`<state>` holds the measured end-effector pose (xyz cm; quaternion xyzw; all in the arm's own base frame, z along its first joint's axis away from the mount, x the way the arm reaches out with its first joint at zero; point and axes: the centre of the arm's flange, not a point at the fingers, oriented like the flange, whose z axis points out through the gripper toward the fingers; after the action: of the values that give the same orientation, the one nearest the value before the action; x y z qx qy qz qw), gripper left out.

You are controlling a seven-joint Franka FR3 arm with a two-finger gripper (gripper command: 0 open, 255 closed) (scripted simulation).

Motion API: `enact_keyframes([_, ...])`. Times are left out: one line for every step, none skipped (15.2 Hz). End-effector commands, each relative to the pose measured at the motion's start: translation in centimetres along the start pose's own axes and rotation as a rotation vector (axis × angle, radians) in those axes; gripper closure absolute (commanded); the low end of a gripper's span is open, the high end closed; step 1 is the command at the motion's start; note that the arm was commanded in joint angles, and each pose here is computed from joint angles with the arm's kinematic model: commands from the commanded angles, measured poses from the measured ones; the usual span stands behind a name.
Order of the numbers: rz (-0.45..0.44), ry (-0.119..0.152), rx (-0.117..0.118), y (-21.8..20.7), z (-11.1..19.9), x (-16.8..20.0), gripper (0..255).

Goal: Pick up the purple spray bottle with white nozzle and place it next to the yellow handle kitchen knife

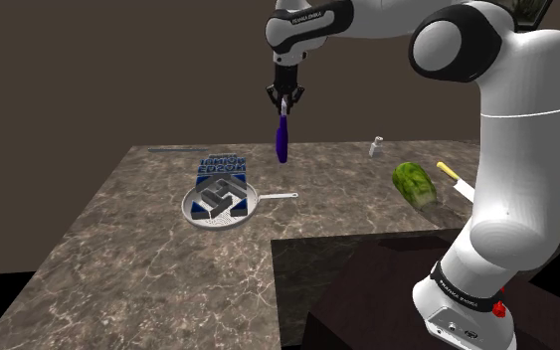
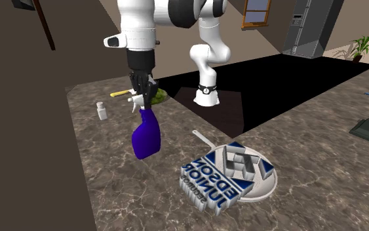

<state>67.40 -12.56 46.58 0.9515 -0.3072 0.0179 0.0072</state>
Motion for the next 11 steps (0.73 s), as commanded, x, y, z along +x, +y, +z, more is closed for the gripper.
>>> enact_keyframes([0.000, 0.000, 0.000, 0.0, -1.1, 0.1, 255])
enact_keyframes([0.000, 0.000, 0.000, 0.0, -1.7, 0.1, 255])
enact_keyframes([0.000, 0.000, 0.000, 0.0, -2.2, 0.1, 255])
enact_keyframes([0.000, 0.000, 0.000, 0.0, -2.7, 0.1, 255])
enact_keyframes([0.000, 0.000, 0.000, 0.0, -3.2, 0.2, 255])
enact_keyframes([0.000, 0.000, 0.000, 0.0, -3.8, 0.2, 255])
enact_keyframes([0.000, 0.000, 0.000, 0.0, -4.3, 0.2, 255])
enact_keyframes([0.000, 0.000, 0.000, 0.0, -4.8, 0.2, 255])
enact_keyframes([0.000, 0.000, 0.000, 0.0, -5.3, 0.2, 255])
enact_keyframes([0.000, 0.000, 0.000, 0.0, -5.9, 0.3, 255])
enact_keyframes([0.000, 0.000, 0.000, 0.0, -6.4, 0.3, 255])
